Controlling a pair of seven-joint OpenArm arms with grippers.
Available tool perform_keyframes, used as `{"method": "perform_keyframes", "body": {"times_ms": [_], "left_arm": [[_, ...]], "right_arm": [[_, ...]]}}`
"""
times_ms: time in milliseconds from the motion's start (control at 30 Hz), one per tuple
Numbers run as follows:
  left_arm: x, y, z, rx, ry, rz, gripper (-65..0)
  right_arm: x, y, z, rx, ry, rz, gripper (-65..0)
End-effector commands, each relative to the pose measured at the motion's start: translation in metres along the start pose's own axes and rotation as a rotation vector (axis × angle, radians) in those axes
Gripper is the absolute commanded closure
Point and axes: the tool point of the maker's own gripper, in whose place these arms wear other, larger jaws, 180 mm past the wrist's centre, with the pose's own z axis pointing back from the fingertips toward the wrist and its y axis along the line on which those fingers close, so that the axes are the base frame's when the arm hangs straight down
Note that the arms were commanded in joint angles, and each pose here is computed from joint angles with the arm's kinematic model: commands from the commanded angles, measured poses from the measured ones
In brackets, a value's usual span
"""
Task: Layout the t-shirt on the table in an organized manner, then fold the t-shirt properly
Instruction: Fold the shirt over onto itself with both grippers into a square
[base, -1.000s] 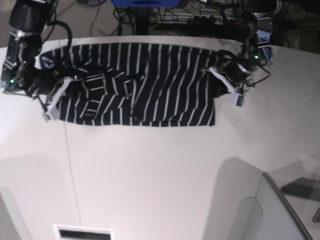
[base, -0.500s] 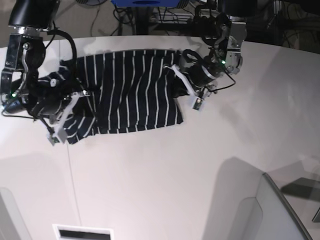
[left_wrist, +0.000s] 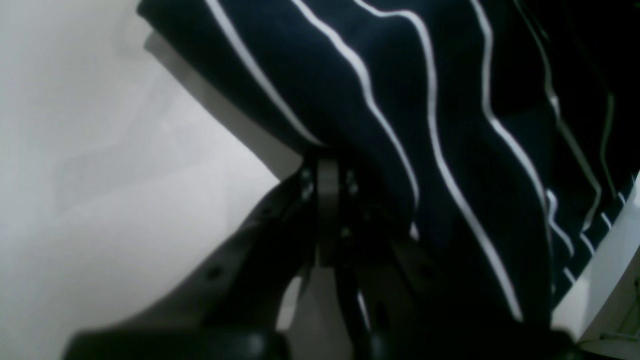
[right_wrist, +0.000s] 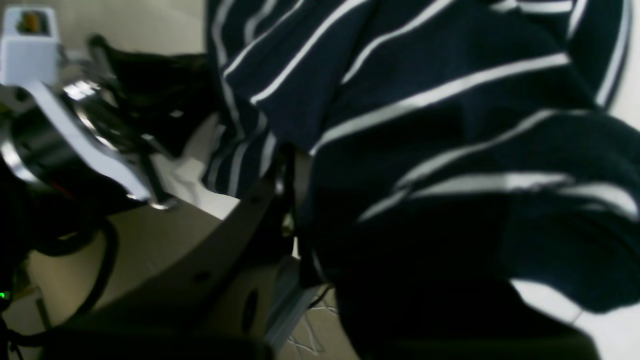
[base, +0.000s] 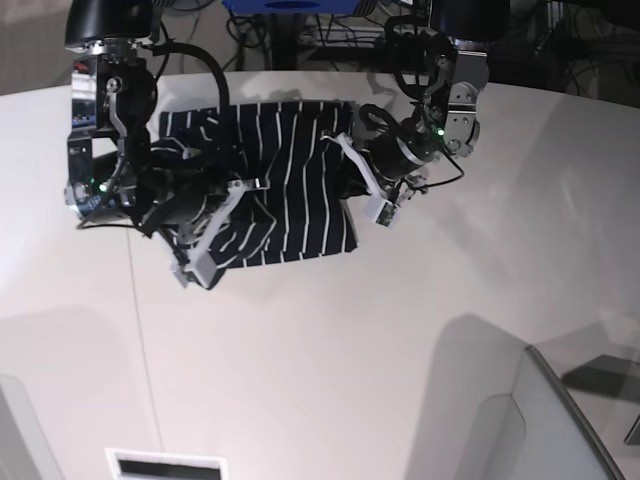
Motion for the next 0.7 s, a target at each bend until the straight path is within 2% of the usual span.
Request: {"method": "perform_keyframes", "body": {"times_ms": [0, 100, 300, 467, 533, 633, 667], "left_arm": [[0.007, 0.001, 0.001, 0.003, -0.017, -0.009, 0.0], [0.01, 0.004, 0.002, 0.011, -0.026, -0.008, 0.0], [0.032, 0.011, 0.02, 0.039, -0.079, -0.073, 0.0], [0.033, 0.041, 0.049, 0.178, -0.087, -0.107, 0.0], [0.025, 0.046, 0.064, 0.205, -0.071, -0.133, 0.0], [-0.005, 0.063, 0.094, 0.263, 0.063, -0.158, 0.0], [-0.014, 0.07, 0.105, 0.294, 0.101, -0.144, 0.0]], "right_arm": [[0.015, 0.008, 0.004, 0.023, -0.048, 0.013, -0.6], [0.022, 0.012, 0.001, 0.032, -0.07, 0.02, -0.6], [0.01, 0.008, -0.02, 0.04, -0.01, -0.004, -0.6], [0.011, 0.011, -0.026, 0.048, -0.02, 0.007, -0.6], [0.012, 0.011, -0.029, 0.052, -0.015, 0.001, -0.8], [0.014, 0.011, -0.032, 0.052, -0.015, -0.002, -1.7], [0.015, 0.011, -0.031, 0.052, -0.018, -0.001, -3.9]]}}
